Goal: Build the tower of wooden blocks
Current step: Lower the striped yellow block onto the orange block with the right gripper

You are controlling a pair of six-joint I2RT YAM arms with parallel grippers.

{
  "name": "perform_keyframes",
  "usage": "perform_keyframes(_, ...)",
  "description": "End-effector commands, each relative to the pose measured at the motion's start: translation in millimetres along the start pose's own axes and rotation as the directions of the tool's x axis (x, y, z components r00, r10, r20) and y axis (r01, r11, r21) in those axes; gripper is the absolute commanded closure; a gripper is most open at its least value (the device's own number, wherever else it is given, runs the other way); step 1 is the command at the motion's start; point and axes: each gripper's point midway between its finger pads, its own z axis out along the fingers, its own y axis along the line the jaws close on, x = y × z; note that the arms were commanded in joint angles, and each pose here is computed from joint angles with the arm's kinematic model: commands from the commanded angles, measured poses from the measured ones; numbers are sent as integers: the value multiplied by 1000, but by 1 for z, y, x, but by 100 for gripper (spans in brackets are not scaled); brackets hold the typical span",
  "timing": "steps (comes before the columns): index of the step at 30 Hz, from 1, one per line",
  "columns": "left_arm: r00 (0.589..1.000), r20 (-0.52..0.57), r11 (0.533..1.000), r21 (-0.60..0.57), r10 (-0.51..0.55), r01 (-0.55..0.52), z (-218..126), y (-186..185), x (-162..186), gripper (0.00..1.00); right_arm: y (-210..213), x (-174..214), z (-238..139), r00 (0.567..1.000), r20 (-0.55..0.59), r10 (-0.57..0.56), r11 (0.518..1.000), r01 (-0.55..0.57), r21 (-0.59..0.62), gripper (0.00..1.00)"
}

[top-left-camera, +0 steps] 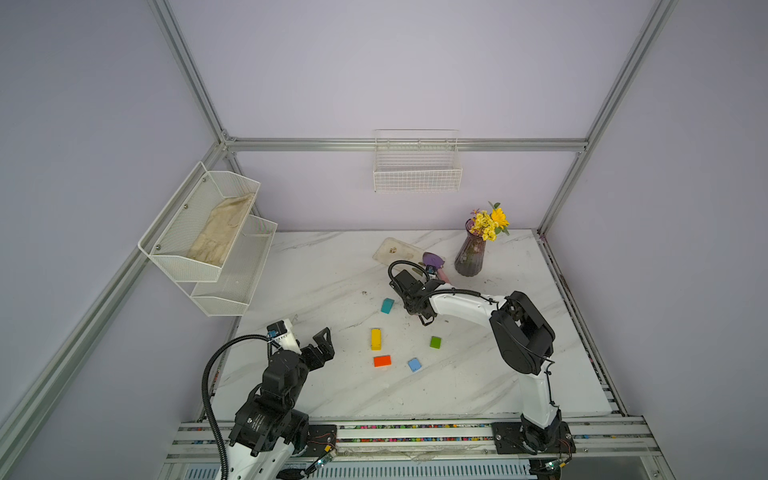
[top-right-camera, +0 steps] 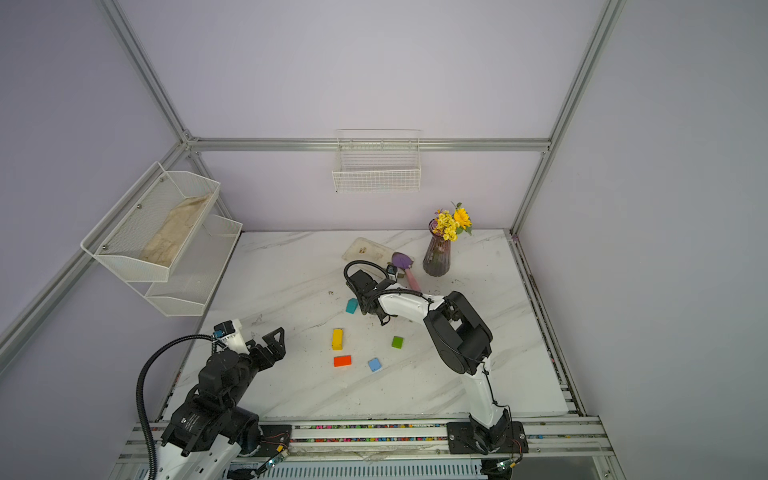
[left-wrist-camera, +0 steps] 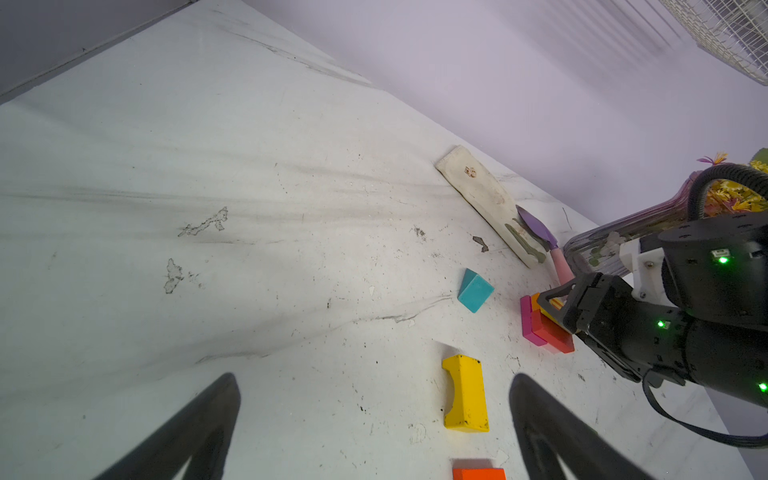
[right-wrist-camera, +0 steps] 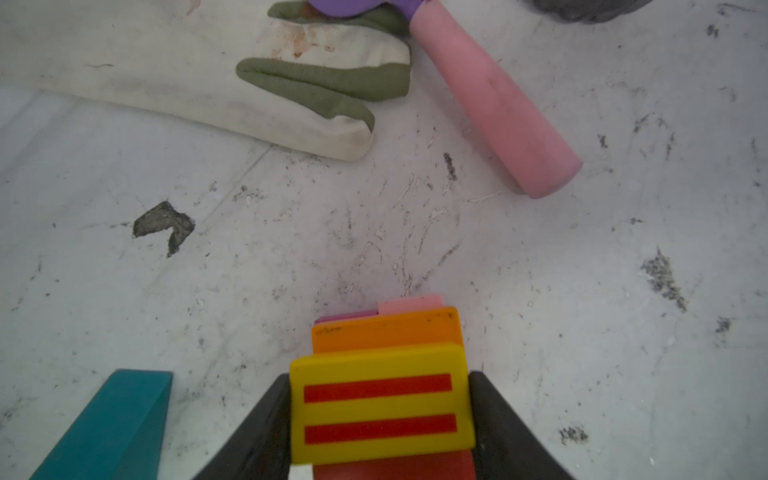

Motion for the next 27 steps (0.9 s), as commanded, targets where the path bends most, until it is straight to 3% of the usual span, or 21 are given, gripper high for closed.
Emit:
perform_keyframes(1,1000,8,1000,5,11,-11,4,0,2,0,-2,-2,4,1000,-1,18,1000,-18,13,84)
perform_keyframes(5,1000,6,1000,5,12,-12,4,0,2,0,-3,-2,3,1000,-3,23,1000,-23,9,82)
perform_keyframes(12,1000,7,1000,5,11,-11,4,0,2,0,1,3,3,1000,-23,21,1000,-21,-12,67)
perform_keyframes(27,1000,7,1000,7,11,-11,4,-1,2,0,-9,2,-2,999,-17,28,1000,-27,2,61)
